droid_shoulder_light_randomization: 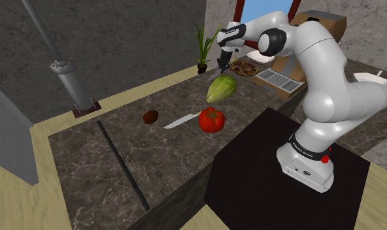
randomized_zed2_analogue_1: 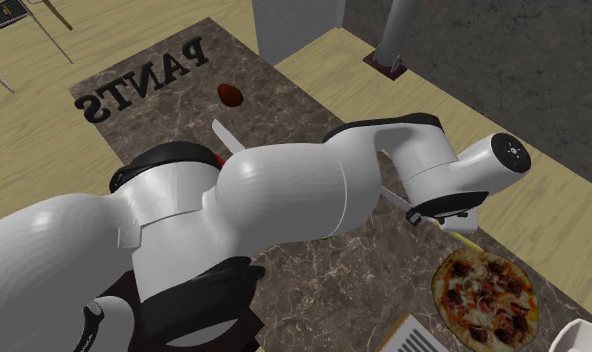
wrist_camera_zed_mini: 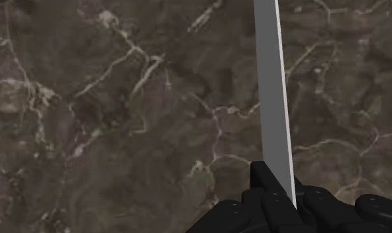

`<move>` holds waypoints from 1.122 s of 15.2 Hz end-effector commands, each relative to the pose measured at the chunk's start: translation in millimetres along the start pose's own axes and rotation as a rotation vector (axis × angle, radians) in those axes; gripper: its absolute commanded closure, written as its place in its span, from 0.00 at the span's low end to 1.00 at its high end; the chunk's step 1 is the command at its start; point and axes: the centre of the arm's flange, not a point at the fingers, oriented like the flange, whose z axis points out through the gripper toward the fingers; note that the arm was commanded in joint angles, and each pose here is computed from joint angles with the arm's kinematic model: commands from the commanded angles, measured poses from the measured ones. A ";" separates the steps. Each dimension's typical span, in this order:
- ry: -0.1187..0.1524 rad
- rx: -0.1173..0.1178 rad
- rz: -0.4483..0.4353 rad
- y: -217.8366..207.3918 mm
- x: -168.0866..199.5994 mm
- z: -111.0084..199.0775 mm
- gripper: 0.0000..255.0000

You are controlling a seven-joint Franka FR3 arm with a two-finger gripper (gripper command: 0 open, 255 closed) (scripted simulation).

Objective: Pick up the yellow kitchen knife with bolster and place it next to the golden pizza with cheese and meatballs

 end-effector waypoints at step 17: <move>0.000 0.000 0.000 1.2 -1.6 -30.6 0.00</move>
